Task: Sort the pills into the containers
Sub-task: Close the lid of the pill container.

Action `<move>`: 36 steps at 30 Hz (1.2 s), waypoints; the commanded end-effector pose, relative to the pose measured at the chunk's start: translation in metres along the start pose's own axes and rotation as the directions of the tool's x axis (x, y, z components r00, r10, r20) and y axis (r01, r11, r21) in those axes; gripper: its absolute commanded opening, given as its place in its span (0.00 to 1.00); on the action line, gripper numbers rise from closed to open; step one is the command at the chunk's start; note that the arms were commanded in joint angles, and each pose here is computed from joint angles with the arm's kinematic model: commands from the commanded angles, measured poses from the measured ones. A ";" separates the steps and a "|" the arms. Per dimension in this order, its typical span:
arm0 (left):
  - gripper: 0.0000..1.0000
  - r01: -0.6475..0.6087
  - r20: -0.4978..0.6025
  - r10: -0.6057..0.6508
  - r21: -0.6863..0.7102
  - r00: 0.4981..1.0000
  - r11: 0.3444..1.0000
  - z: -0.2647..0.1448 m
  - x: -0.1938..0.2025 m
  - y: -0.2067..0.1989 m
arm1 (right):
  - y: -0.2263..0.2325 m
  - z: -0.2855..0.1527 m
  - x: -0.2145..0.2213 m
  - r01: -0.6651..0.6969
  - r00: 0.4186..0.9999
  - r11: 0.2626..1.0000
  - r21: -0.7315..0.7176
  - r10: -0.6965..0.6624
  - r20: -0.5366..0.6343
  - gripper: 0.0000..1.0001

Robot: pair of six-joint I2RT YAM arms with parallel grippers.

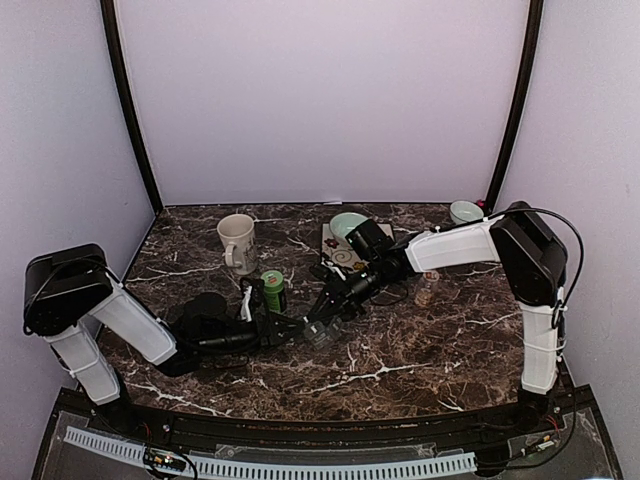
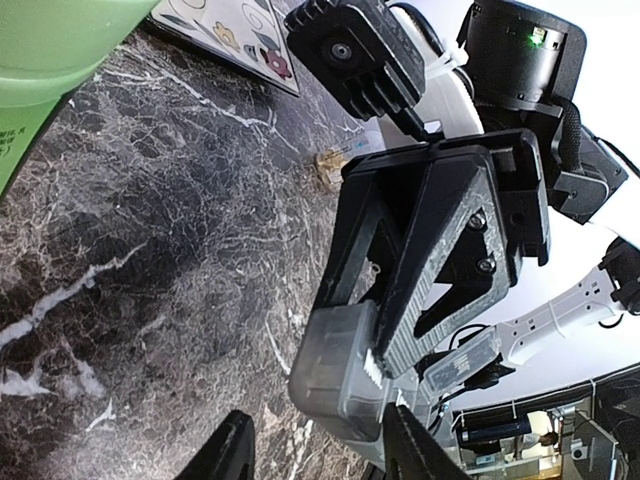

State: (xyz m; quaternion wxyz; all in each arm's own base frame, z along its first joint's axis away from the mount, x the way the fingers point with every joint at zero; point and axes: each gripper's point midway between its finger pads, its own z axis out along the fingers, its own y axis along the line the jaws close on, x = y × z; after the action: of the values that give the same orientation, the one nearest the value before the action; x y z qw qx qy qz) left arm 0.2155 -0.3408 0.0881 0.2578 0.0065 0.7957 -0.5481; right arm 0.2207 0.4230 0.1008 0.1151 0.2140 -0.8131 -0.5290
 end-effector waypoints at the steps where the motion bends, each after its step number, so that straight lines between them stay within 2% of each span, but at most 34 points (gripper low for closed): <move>1: 0.44 -0.006 0.010 0.006 0.046 1.000 0.999 0.000 -0.006 -0.009 | 0.026 -0.007 -0.002 0.061 0.998 0.997 -0.044 -0.061 0.017 0.04; 19: 0.43 0.010 0.019 -0.012 0.099 1.000 0.995 0.003 -0.013 -0.014 | 0.031 0.000 0.000 0.057 0.998 0.996 -0.068 -0.057 0.001 0.04; 36: 0.23 0.007 0.025 -0.010 0.143 1.000 0.990 0.002 -0.016 -0.020 | 0.030 0.003 0.003 0.051 0.999 0.995 -0.082 -0.052 -0.008 0.04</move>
State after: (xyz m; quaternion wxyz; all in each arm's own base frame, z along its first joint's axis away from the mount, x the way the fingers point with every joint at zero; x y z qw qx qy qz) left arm 0.2241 -0.3421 0.1008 0.2526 -0.0018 0.7668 -0.5901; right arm 0.2187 0.4304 0.1074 0.1152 0.2154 -0.8033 -0.5431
